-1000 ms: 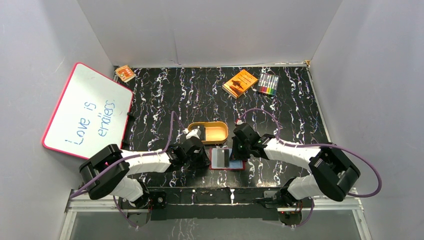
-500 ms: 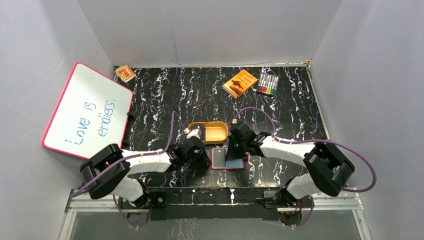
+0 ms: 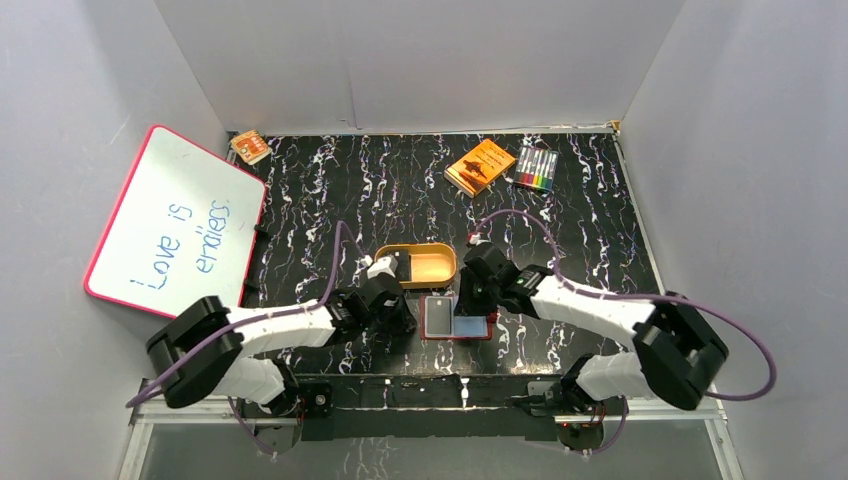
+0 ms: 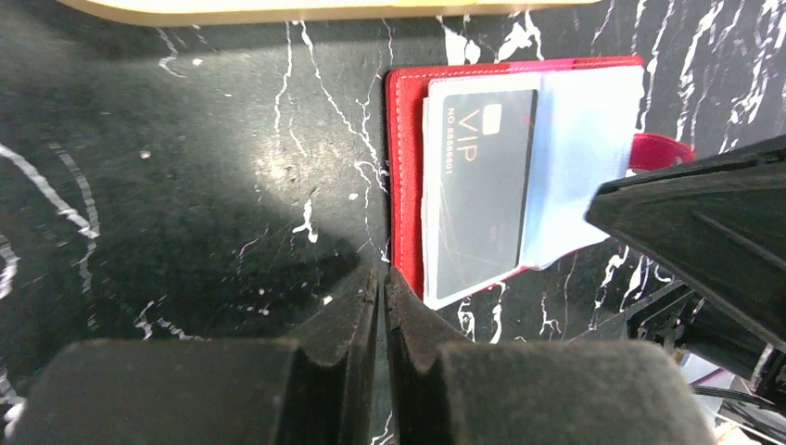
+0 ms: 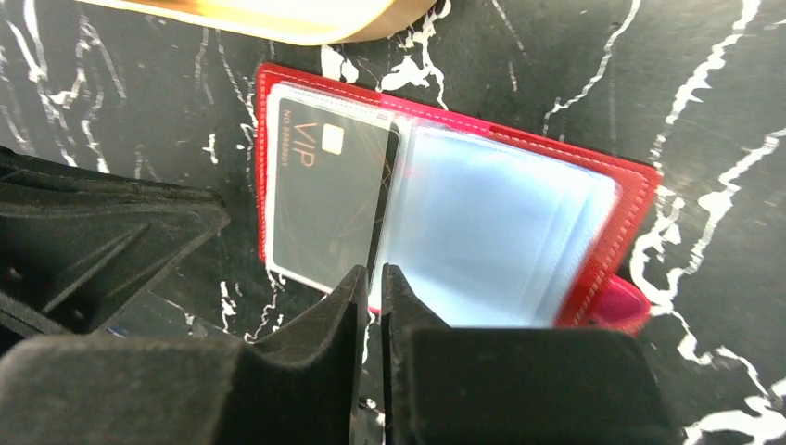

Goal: Put the credit cards into the card holder
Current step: Insert the credit card into the card holder, then pick up the credit card from the storage box.

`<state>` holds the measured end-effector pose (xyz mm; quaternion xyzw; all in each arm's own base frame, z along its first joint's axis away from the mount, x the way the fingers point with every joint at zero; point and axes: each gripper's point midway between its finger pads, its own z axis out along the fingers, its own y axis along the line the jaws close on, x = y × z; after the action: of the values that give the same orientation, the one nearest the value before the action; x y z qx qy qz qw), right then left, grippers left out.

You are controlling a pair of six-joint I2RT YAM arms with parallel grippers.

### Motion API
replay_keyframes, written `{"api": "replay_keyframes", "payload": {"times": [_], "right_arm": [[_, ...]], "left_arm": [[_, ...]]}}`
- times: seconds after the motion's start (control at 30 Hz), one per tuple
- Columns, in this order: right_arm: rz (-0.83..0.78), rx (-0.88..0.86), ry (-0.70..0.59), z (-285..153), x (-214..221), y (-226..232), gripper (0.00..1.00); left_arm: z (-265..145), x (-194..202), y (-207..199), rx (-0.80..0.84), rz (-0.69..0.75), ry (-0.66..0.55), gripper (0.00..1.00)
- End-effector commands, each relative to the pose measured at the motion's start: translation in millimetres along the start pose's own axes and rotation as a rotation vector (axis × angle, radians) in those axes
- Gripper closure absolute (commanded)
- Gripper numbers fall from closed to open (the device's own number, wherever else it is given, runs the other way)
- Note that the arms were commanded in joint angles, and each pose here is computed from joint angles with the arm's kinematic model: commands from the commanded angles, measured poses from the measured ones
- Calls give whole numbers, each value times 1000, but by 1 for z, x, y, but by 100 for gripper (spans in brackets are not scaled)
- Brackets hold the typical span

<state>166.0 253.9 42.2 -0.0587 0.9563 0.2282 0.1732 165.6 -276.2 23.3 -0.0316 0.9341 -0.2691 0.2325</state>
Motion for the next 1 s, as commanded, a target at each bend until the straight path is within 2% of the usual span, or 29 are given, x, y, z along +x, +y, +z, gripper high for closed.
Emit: {"api": "replay_keyframes", "payload": {"times": [0.0, 0.1, 0.17, 0.3, 0.37, 0.43, 0.53, 0.8, 0.97], "right_arm": [[-22, 2, -137, -37, -30, 10, 78], [-56, -34, -212, -57, -48, 21, 69], [-99, -90, -278, -69, -64, 36, 59], [-164, -206, -387, -80, -97, 70, 36], [-166, -249, -403, -79, -111, 83, 30], [-156, -293, -384, -73, -126, 95, 28], [-90, -348, -308, -47, -141, 99, 27], [-52, -414, -232, 5, -160, 110, 25], [-30, -419, -162, 34, -156, 110, 30]], "left_arm": [[-26, -22, 10, -60, -6, -105, 92], [-48, -38, 11, -70, -14, -170, 88], [-65, -50, 13, -84, -15, -224, 82], [-99, -78, 24, -140, 5, -354, 63], [-112, -91, 32, -186, 18, -409, 52], [-121, -101, 43, -239, 22, -444, 46], [-125, -107, 55, -292, 20, -443, 41], [-122, -91, 69, -291, -33, -406, 41], [-121, -86, 74, -279, -49, -409, 41]]}}
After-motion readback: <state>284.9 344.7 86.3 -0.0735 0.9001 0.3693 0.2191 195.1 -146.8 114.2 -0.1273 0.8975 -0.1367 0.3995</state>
